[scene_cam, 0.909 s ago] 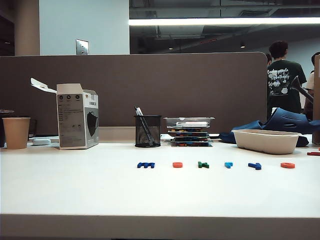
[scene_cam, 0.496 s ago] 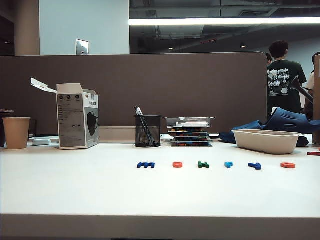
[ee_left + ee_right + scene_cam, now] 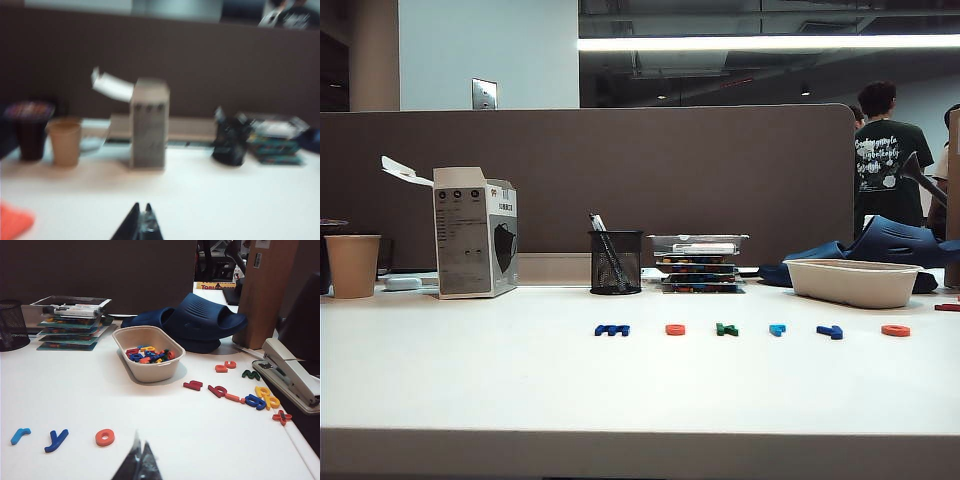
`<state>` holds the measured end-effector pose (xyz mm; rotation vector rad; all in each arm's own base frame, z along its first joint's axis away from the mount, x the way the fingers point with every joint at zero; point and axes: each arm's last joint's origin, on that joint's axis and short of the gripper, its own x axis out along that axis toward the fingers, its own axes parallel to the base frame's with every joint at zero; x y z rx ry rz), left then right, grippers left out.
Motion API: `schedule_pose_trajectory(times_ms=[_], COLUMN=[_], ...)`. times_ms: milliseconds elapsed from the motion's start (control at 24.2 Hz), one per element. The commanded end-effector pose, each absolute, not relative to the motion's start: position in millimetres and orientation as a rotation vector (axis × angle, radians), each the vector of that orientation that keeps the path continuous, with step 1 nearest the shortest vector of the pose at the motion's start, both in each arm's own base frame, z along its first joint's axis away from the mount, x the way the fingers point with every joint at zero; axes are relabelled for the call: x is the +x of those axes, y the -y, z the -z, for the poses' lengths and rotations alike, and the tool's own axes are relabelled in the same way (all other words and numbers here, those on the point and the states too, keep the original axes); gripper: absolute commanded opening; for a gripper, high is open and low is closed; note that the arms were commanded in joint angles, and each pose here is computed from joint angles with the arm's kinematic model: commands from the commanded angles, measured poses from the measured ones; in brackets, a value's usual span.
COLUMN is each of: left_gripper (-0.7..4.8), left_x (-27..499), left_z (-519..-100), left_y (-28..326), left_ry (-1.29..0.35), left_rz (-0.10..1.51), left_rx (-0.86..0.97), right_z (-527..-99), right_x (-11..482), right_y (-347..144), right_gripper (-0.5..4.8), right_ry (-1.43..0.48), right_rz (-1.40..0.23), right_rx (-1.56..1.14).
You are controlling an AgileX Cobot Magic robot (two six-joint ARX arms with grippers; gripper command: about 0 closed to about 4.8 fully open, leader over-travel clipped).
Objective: Select the appropriate letters from the row of letter magnets placed on the table to arrange into the word "sky".
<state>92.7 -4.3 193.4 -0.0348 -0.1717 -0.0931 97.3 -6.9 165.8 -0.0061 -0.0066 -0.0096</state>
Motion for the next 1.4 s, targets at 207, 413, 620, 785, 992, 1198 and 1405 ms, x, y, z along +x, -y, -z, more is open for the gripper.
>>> schedule_pose_trajectory(times_ms=[207,413,620,785,992,1198,1405], left_gripper=[-0.05,-0.05,-0.05,-0.05,-0.05,-0.05,-0.05], left_x=[57.4,24.8,20.6,36.0,52.1,71.3,93.0], left_z=[-267.1,-331.0,-399.8,-437.3,-472.6,-477.6,-470.0], left_y=[8.8,12.0,15.8,17.8,22.7,41.0,83.3], left_ry=[0.176,0.012,-0.260,-0.494,-0.584,-0.701,-0.814], left_rz=[0.280,0.433,0.554,0.586,0.651,0.704,0.598], left_rx=[-0.021,-0.175,-0.267,-0.339,-0.403,-0.401,-0.386], right_z=[-169.5,-169.5,-169.5,-169.5,-169.5,-169.4,-169.4], right_x=[96.6,96.6,96.6,96.6,96.6,96.6,96.6], right_y=[6.8,6.8,6.8,6.8,6.8,6.9,6.9], right_gripper=[-0.05,-0.05,-0.05,-0.06,-0.06,-0.06,-0.06], right_ry=[0.039,0.039,0.039,0.039,0.039,0.037,0.037], right_rz=[0.014,0.014,0.014,0.014,0.014,0.015,0.015], right_rx=[-0.011,-0.011,-0.011,-0.011,-0.011,-0.011,-0.011])
